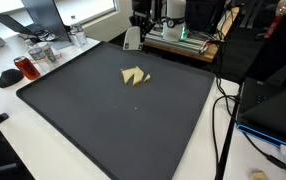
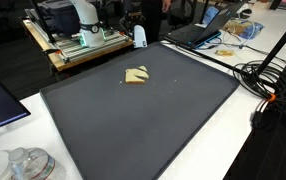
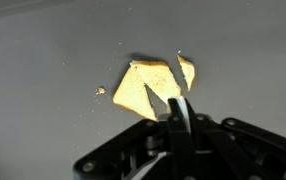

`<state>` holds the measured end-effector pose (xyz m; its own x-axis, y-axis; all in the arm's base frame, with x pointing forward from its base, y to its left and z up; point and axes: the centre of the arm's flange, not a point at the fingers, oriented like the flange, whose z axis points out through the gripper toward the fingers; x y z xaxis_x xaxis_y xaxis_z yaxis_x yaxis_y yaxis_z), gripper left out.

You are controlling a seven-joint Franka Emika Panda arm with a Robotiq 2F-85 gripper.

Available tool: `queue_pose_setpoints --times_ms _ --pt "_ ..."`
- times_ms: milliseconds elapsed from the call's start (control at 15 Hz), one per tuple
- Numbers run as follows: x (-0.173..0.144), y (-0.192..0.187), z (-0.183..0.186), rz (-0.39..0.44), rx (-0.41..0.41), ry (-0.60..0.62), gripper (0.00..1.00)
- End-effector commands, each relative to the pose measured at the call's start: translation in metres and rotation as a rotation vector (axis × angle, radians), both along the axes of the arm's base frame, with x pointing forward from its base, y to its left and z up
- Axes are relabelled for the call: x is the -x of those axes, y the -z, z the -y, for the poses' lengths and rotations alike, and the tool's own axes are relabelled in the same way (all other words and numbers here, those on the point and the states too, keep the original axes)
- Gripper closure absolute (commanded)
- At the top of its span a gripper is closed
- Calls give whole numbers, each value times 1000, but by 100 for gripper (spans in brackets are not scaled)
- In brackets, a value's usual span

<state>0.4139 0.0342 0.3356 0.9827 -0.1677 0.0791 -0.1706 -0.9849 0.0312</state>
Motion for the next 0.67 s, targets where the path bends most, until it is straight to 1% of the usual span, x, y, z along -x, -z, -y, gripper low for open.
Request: queue_pose_setpoints --times_ms 0,200,400,600 --pt "-36 -8 -11 -80 9 -53 99" --pt "-54 -3 -22 -131 19 -86 99" --pt "-65 -3 -25 -182 1 -145 99" --pt "-77 -23 -13 -225 17 -185 99"
